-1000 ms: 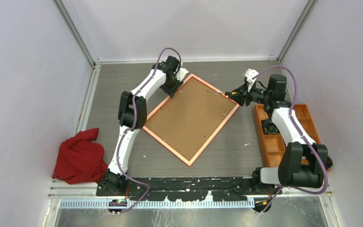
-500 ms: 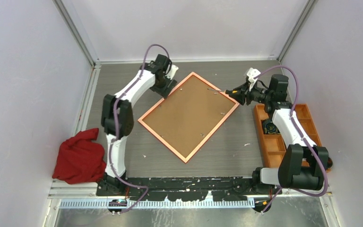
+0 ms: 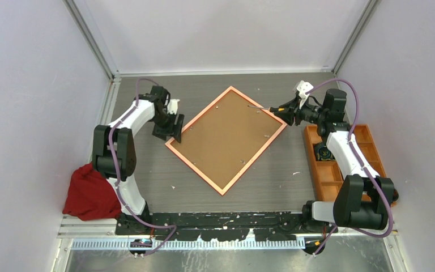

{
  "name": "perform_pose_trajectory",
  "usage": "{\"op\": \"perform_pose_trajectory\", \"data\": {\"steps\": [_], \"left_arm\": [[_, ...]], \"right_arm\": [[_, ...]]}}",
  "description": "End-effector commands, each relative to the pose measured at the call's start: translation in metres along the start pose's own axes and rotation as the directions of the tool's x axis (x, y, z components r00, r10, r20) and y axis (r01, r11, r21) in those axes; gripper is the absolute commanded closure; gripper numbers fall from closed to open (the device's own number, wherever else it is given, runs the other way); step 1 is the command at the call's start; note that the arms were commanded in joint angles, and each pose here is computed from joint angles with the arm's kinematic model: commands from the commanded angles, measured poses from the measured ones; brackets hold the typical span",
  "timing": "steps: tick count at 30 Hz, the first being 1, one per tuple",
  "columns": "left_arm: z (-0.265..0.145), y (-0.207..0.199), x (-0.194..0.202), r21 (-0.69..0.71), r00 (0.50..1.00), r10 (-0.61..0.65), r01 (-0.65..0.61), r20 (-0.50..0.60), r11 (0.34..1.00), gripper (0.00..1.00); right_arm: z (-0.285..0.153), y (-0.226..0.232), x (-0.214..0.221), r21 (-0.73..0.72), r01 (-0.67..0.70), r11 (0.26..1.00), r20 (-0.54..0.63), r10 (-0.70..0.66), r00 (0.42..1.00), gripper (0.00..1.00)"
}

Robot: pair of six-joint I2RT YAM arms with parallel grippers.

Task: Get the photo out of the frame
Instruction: Adjust the photo frame at the center of the board.

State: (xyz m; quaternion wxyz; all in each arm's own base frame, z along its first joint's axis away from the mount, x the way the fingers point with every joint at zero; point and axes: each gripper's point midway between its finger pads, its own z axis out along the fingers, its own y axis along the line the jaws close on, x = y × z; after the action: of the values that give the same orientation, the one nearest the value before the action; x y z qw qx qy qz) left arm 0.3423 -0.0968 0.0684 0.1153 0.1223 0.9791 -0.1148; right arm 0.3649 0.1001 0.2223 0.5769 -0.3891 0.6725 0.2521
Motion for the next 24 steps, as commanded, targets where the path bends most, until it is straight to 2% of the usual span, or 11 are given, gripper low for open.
{"op": "perform_pose_trajectory", "data": {"steps": [1, 11, 24], "left_arm": [[-0.015, -0.023, -0.004, 0.089, 0.998, -0.006, 0.000, 0.063, 0.996, 0.31], [0.004, -0.003, 0.014, -0.002, 1.000, -0.009, 0.009, 0.025, 1.000, 0.31], [0.027, 0.003, 0.027, -0.007, 0.999, -0.024, 0.024, -0.026, 1.000, 0.37]], "right_arm": [[-0.004, 0.000, -0.023, 0.002, 0.062, 0.998, 0.057, -0.063, 0.996, 0.99], [-0.006, -0.002, -0.023, 0.002, 0.047, 0.999, 0.063, -0.047, 0.997, 0.99], [-0.005, -0.003, -0.020, 0.000, 0.036, 0.999, 0.059, -0.036, 0.998, 0.99]]}}
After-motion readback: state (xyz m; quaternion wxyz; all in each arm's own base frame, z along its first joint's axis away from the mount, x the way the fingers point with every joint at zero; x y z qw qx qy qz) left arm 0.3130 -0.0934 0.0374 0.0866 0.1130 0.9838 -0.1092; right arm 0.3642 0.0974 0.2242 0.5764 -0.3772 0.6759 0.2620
